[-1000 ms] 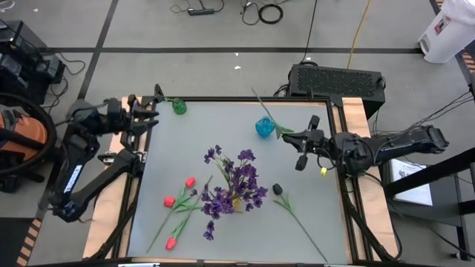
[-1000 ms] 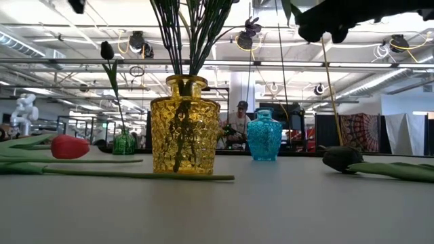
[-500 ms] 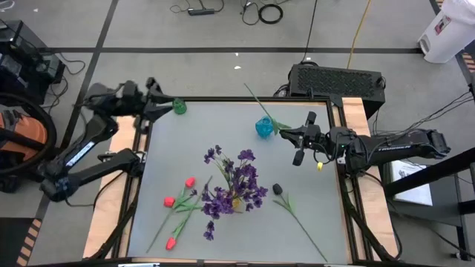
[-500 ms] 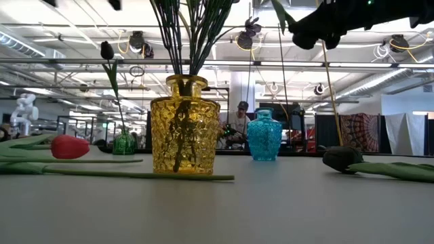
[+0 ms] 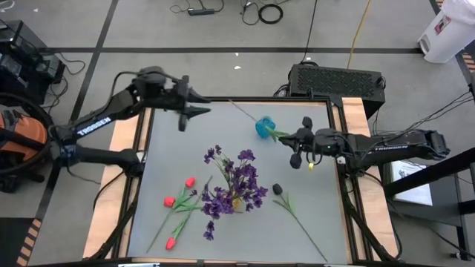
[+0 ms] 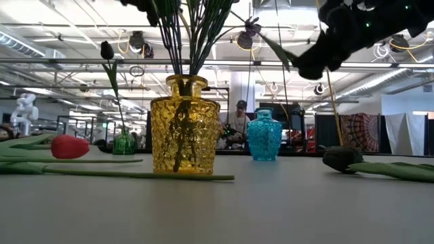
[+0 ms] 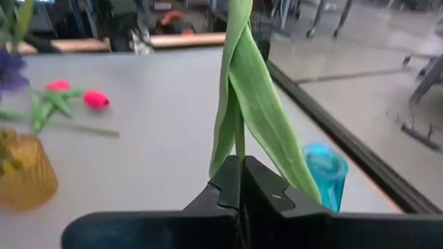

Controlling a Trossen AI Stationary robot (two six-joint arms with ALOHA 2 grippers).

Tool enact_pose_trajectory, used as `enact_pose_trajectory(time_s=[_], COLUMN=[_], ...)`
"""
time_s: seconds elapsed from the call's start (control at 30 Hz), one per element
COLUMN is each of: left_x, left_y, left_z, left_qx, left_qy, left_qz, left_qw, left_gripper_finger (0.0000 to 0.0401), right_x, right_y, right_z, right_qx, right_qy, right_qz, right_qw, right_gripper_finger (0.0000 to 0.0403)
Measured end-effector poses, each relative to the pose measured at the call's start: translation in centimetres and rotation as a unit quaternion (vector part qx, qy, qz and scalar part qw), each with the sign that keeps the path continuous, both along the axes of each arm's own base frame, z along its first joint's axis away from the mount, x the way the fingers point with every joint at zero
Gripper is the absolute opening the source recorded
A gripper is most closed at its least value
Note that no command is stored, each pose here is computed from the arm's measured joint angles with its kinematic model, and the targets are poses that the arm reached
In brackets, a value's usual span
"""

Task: Sort flowers into vase by color
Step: Put the bottom black flower into the green vase

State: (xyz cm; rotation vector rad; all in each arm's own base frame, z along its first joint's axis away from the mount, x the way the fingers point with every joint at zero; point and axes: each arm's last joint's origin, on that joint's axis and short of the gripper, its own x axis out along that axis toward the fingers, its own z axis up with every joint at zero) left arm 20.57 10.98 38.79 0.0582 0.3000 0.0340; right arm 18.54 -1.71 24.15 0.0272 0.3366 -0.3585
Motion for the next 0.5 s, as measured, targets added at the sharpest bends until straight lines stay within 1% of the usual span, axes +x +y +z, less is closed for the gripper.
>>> enact_pose_trajectory(time_s=[0.07, 0.13, 0.2, 0.33, 0.5], left_x=[0.9, 1.8, 2.4, 3.0, 4.1], left_y=[-0.5, -1.1, -1.7, -2.7, -3.8], left_z=[0.5, 1.1, 1.9, 3.6, 4.4], left_qx=[0.034, 0.059, 0.078, 0.099, 0.155], left_qy=[0.054, 0.089, 0.104, 0.116, 0.172], left_qz=[0.014, 0.019, 0.021, 0.024, 0.029], left_qw=[0.998, 0.994, 0.991, 0.988, 0.972], left_gripper_finger=[0.0151, 0.0151, 0.0151, 0.0151, 0.0151], right_x=[-0.1, -0.2, -0.3, -0.5, -0.7], right_y=[0.0, 0.0, 0.0, 0.0, 0.0], right_z=[-0.2, -0.4, -0.6, -1.0, -1.5], right_qx=[0.004, 0.009, 0.010, 0.020, 0.036], right_qy=[0.011, 0.022, 0.031, 0.051, 0.073], right_qz=[-0.001, -0.003, -0.004, -0.008, -0.015], right_qw=[1.000, 1.000, 0.999, 0.998, 0.997], right_gripper_finger=[0.0000, 0.0000, 0.0000, 0.0000, 0.0000])
